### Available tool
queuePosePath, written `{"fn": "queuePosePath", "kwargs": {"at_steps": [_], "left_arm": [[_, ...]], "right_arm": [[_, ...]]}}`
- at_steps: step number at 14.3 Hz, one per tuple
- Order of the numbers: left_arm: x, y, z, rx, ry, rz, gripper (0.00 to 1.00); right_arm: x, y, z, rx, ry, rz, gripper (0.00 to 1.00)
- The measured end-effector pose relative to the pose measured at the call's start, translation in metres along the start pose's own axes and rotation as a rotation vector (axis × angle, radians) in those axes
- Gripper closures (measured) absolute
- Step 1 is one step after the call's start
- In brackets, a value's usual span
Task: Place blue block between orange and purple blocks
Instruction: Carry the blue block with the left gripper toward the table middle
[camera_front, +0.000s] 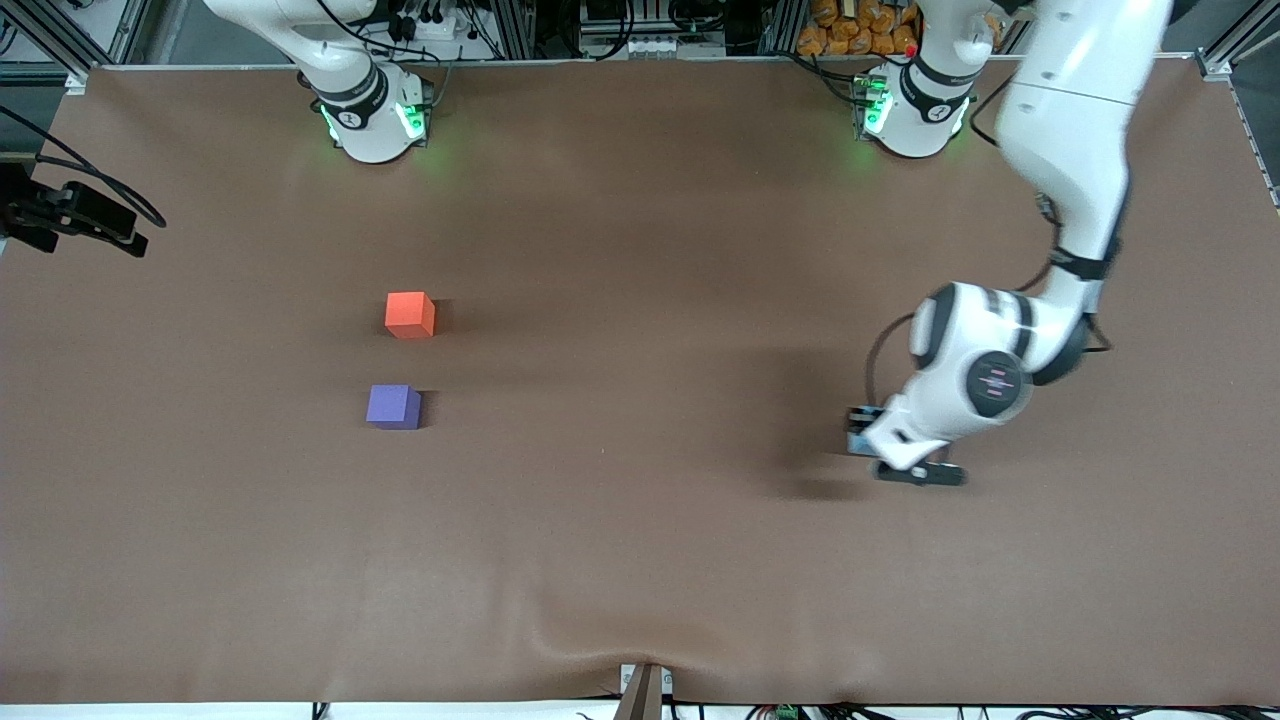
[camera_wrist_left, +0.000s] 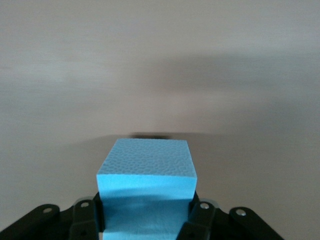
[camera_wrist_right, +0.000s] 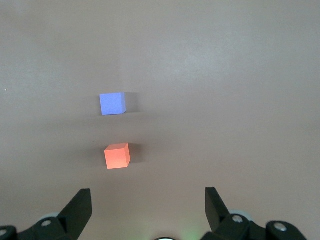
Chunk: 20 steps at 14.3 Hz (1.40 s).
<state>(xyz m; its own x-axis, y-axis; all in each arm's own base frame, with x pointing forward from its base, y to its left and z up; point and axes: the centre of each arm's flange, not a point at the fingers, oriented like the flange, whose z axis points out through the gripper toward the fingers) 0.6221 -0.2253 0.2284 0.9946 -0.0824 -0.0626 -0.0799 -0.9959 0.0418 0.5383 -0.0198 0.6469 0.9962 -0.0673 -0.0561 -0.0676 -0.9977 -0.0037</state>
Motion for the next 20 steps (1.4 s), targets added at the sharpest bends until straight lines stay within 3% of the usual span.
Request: {"fn": "queuePosePath", "kwargs": {"at_steps": [5,8,11,14,15,19,20], "left_arm": [[-0.071,0.215,-0.031,-0.040,0.065,-0.068,0.44],[-0.130,0.311,-0.020,-0.077,0.038,-0.083,0.44],[-0.167,0.365,0.015,-0.072,0.008,-0.081,0.44],[-0.162,0.377,0.038,-0.069,0.006,-0.088,0.44],[-0.158,0.377,0.040,-0.069,0.009,-0.092,0.40],[-0.142,0.379,0.015,-0.103,0.047,-0.103,0.01],[-0.135,0.378,-0.003,-0.122,0.069,-0.110,0.00]], "right_arm": [[0.000,0.000,0.001,0.000,-0.001,0.000,0.00],[0.000,0.000,0.001,0.000,-0.002,0.000,0.00],[0.000,0.000,0.001,0.000,-0.003,0.000,0.00],[0.000,0.000,0.001,0.000,-0.003,0.000,0.00],[0.000,0.000,0.001,0.000,-0.003,0.000,0.00],[0.000,0.000,0.001,0.000,-0.003,0.000,0.00],[0.000,0.000,0.001,0.000,-0.003,-0.001,0.00]]}}
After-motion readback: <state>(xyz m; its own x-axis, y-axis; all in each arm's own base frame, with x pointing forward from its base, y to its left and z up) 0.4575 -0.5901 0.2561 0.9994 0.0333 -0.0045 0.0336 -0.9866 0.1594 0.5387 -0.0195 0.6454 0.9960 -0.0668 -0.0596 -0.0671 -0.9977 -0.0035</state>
